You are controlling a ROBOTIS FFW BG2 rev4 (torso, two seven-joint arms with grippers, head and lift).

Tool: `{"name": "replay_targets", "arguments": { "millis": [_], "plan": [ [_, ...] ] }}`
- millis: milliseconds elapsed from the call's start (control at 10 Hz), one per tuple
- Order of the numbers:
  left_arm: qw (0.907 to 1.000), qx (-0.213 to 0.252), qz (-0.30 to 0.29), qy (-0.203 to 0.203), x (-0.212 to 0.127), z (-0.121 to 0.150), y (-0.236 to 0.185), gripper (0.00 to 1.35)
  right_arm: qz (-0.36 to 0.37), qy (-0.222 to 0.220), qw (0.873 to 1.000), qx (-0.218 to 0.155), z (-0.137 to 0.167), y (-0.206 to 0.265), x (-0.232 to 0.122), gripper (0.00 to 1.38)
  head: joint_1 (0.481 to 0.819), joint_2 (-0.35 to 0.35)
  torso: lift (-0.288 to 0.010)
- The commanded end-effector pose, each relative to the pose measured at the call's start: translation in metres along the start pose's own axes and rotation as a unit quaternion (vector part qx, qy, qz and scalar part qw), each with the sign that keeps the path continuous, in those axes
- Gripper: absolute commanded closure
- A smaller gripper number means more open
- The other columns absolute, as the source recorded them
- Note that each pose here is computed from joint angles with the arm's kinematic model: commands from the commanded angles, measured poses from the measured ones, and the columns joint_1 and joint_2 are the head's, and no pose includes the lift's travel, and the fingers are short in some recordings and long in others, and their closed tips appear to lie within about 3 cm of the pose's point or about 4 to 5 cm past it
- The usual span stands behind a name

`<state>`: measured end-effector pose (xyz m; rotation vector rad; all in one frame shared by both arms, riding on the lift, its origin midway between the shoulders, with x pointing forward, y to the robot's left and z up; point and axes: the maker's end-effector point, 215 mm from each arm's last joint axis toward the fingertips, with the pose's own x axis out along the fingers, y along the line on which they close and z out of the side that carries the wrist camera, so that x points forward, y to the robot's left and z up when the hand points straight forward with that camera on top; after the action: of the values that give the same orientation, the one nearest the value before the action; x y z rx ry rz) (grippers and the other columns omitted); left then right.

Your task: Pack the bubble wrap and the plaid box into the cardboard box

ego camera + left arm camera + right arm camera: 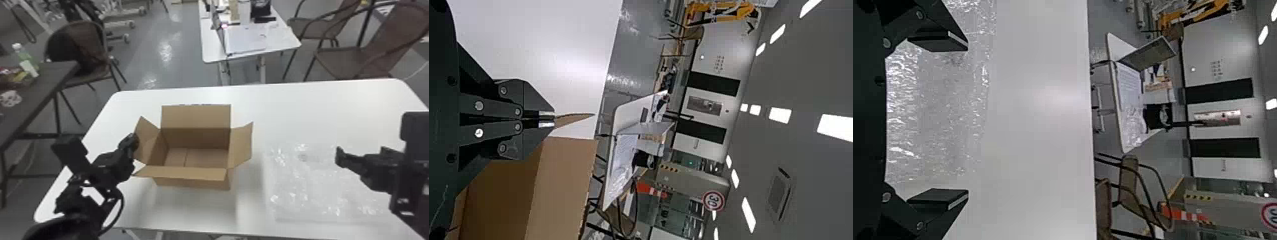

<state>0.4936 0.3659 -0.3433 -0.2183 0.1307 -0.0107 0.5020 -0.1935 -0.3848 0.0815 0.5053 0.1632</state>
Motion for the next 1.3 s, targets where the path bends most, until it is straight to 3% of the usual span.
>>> {"name": "replay_targets", "arguments": {
  "millis": [0,300,700,900,1200],
  "plan": [
    [1.0,-0.002,-0.001,0.0,0.0,-0.001,-0.001,1.2,0.021,0.039,0.999,0.03,-0.026,0.003,0.006,0.24,0.695,0.19,-0.121],
    [1.0,-0.004,-0.004,0.0,0.002,-0.002,-0.005,1.2,0.021,0.107,0.993,0.054,-0.052,0.007,0.008,0.24,0.695,0.194,-0.121],
    [1.0,0.001,-0.007,0.003,0.004,-0.005,-0.009,1.2,0.004,0.173,0.984,0.049,-0.05,0.002,0.017,0.25,0.695,0.189,-0.121],
    [1.0,0.004,-0.008,0.003,0.005,-0.005,-0.01,1.2,0.05,0.209,0.973,0.084,-0.066,0.016,0.024,0.27,0.695,0.192,-0.121],
    [1.0,0.005,-0.006,0.001,0.004,-0.005,-0.009,1.2,0.031,0.234,0.966,0.103,-0.084,0.011,0.023,0.28,0.695,0.202,-0.121]
  ]
}}
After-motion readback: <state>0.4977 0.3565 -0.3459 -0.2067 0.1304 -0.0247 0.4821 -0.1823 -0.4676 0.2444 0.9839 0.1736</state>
